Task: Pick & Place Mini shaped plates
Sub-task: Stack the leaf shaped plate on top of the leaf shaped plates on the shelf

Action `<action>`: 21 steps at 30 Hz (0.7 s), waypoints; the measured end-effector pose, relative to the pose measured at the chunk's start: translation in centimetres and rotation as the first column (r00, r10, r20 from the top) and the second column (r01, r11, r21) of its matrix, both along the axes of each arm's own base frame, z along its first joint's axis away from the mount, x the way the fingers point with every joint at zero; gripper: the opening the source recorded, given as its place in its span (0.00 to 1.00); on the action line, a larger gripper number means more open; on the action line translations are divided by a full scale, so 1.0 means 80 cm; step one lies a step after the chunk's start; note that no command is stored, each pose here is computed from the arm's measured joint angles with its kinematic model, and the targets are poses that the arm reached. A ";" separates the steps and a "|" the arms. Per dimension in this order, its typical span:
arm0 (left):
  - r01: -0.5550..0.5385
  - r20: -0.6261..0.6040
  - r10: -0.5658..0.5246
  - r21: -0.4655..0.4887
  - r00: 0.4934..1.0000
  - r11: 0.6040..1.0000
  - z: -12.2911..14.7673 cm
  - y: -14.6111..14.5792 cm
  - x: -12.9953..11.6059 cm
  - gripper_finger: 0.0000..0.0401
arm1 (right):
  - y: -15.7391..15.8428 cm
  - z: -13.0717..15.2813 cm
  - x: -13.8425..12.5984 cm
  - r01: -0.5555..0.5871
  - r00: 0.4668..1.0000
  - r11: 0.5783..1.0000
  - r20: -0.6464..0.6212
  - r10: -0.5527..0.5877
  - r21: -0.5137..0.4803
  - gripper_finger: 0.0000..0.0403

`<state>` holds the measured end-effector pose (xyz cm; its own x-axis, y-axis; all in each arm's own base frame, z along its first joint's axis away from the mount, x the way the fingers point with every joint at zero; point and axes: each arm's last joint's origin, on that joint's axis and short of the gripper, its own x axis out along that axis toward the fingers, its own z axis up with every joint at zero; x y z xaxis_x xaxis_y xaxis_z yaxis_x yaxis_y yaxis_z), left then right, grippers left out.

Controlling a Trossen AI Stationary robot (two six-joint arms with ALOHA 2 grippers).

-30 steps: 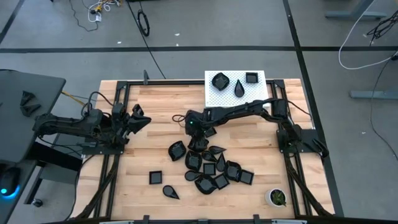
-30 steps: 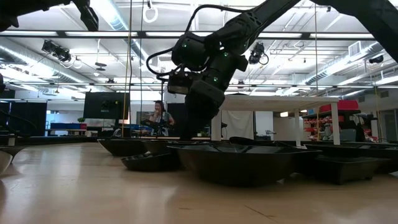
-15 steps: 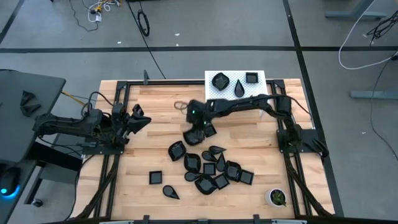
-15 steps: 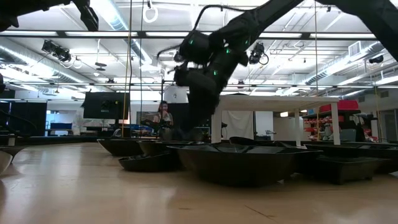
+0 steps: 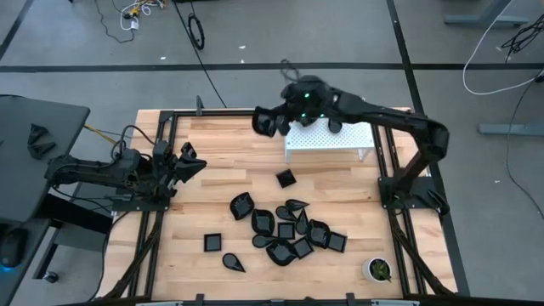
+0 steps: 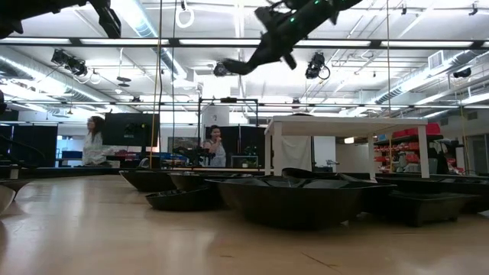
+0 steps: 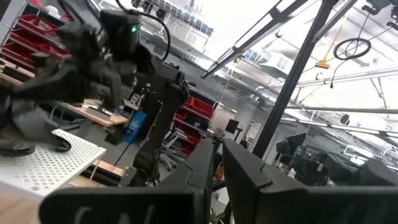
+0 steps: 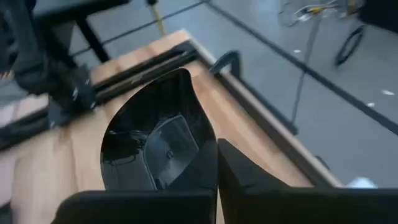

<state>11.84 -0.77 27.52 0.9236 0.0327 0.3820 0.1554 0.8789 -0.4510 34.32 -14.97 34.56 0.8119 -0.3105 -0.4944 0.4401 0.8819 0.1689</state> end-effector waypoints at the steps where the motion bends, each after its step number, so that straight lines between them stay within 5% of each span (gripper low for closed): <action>1: 0.000 0.000 0.000 0.000 1.000 1.000 0.000 0.000 0.000 0.10 | -0.001 0.006 -0.006 0.022 1.000 1.000 0.007 -0.022 -0.003 0.00; 11: 0.000 0.000 0.000 0.000 1.000 1.000 0.000 0.000 0.000 0.10 | -0.020 0.015 -0.063 0.295 0.944 0.956 -0.157 -0.290 0.007 0.00; 21: 0.000 -0.001 0.000 0.000 1.000 1.000 0.000 0.000 0.000 0.10 | -0.035 -0.041 -0.110 0.528 0.844 0.846 -0.159 -0.512 0.076 0.01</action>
